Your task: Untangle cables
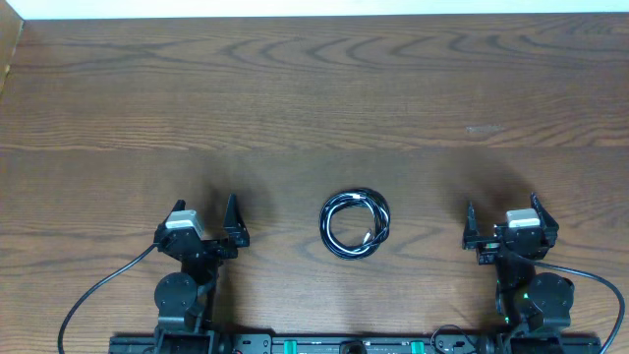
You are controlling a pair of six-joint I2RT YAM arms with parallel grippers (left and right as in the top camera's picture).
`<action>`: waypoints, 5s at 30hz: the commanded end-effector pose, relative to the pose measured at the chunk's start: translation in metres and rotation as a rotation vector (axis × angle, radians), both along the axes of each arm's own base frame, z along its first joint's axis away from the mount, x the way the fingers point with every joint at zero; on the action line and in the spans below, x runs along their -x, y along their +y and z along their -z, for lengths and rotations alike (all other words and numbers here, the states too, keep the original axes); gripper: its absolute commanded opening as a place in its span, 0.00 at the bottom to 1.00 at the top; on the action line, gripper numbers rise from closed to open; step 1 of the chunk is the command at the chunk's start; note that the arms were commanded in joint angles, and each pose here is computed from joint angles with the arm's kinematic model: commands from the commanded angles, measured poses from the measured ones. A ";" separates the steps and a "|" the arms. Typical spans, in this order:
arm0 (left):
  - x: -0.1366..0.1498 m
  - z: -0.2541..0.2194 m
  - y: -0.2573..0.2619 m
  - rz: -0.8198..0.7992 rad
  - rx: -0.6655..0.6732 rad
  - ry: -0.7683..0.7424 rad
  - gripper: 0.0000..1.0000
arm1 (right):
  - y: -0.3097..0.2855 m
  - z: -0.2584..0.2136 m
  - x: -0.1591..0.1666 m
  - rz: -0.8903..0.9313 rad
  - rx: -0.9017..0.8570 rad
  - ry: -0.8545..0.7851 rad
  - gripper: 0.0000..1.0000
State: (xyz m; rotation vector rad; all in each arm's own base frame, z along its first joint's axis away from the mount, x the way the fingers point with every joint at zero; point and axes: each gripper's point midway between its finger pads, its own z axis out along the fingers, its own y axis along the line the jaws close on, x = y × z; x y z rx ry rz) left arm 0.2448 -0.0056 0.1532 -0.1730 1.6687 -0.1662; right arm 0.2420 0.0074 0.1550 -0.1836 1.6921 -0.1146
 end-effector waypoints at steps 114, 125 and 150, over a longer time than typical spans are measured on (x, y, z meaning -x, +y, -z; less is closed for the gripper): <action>0.032 -0.077 -0.098 0.567 0.226 0.807 0.98 | 0.200 0.072 -0.058 -0.494 -0.255 0.994 0.99; 0.036 -0.063 -0.082 0.469 0.178 0.867 0.98 | 0.152 0.149 -0.034 -0.262 -0.038 1.235 0.92; 0.042 -0.053 -0.082 0.464 0.191 0.929 0.84 | 0.219 0.126 -0.042 -0.418 -0.143 1.127 0.01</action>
